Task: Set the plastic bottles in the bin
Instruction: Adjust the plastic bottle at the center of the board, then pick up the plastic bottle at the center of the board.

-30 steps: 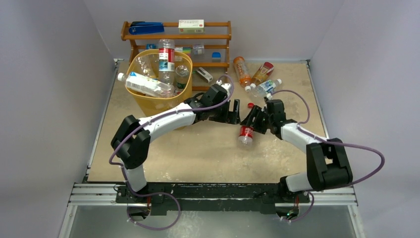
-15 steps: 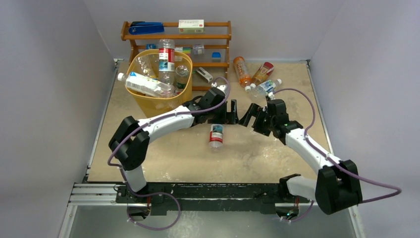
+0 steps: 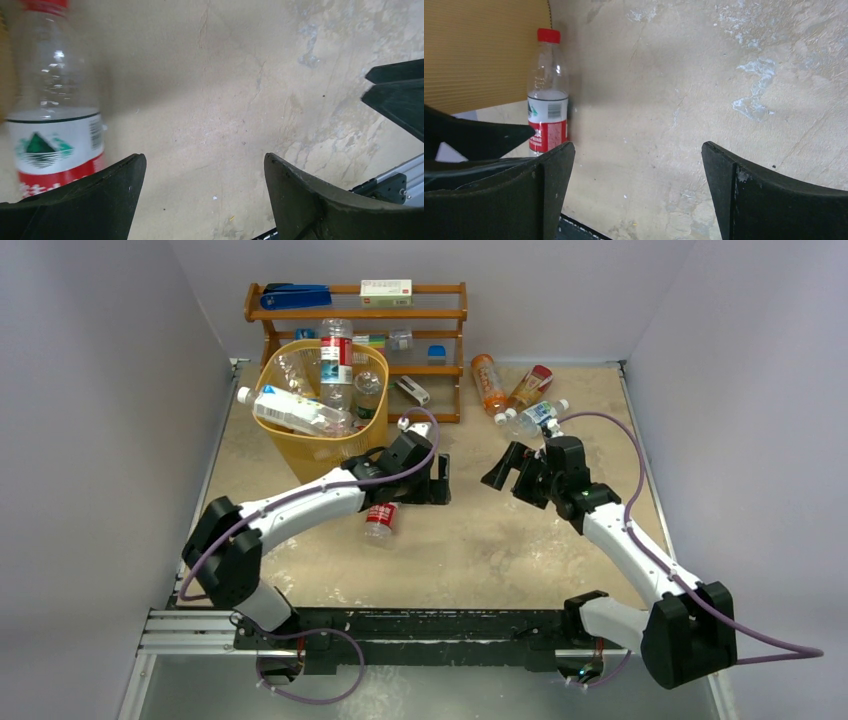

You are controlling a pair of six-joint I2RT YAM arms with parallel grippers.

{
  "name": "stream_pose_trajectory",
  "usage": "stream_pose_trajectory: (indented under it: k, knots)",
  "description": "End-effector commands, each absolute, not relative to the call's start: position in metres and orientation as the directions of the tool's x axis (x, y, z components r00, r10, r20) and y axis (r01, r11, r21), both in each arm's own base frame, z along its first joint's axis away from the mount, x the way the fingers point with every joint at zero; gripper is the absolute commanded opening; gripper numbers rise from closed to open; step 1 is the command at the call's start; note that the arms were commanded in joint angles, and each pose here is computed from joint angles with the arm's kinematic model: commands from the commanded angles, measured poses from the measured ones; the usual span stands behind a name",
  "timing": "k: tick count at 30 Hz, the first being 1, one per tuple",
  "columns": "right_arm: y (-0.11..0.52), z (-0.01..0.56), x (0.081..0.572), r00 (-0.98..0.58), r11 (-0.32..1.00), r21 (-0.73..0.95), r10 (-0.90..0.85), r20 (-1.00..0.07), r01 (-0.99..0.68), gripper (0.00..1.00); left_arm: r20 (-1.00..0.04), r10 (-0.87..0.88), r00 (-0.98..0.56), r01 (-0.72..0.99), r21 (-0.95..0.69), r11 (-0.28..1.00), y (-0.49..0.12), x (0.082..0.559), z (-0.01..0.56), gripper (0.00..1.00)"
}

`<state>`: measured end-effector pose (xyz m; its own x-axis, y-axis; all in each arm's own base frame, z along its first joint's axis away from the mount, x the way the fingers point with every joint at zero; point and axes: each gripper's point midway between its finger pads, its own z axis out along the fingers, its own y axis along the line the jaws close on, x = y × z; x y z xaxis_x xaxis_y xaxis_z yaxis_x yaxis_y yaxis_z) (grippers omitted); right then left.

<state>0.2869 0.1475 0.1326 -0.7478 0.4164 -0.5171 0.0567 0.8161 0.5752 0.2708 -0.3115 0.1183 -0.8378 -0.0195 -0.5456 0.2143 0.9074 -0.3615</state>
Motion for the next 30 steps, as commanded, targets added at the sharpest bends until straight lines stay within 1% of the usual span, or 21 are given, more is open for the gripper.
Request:
stream_pose_trajectory:
  k: [1,9,13,15,21,25,30]
  knots:
    - [0.15,0.141,0.292,-0.724,0.811,0.585,0.414,-0.552,0.017,1.0,-0.635,-0.046,-0.771,0.233,-0.348,0.908,-0.299,0.274,0.164,0.88]
    - [0.157,0.146,0.288,-0.729,0.789,0.614,0.408,-0.55,-0.022,0.99,-0.631,0.074,-0.772,0.209,-0.142,0.968,-0.249,0.262,0.152,0.88]
    - [0.16,0.148,0.286,-0.733,0.777,0.628,0.403,-0.548,-0.043,0.99,-0.64,0.096,-0.762,0.195,-0.086,0.977,-0.234,0.261,0.147,0.89]
    - [0.162,0.148,0.286,-0.734,0.773,0.633,0.402,-0.547,-0.049,0.99,-0.642,0.111,-0.759,0.21,-0.081,0.974,-0.236,0.262,0.142,0.9]
    - [0.162,0.15,0.284,-0.735,0.773,0.632,0.397,-0.549,-0.054,0.99,-0.58,0.175,-0.795,0.278,-0.093,0.956,-0.253,0.256,0.109,0.9]
    - [0.161,0.146,0.282,-0.74,0.776,0.629,0.392,-0.546,-0.053,0.99,-0.538,0.212,-0.816,0.321,-0.116,0.94,-0.264,0.245,0.089,0.91]
    - [0.163,0.141,0.279,-0.748,0.765,0.641,0.393,-0.535,-0.057,0.99,-0.516,0.266,-0.814,0.385,-0.137,0.913,-0.289,0.224,0.071,0.91]
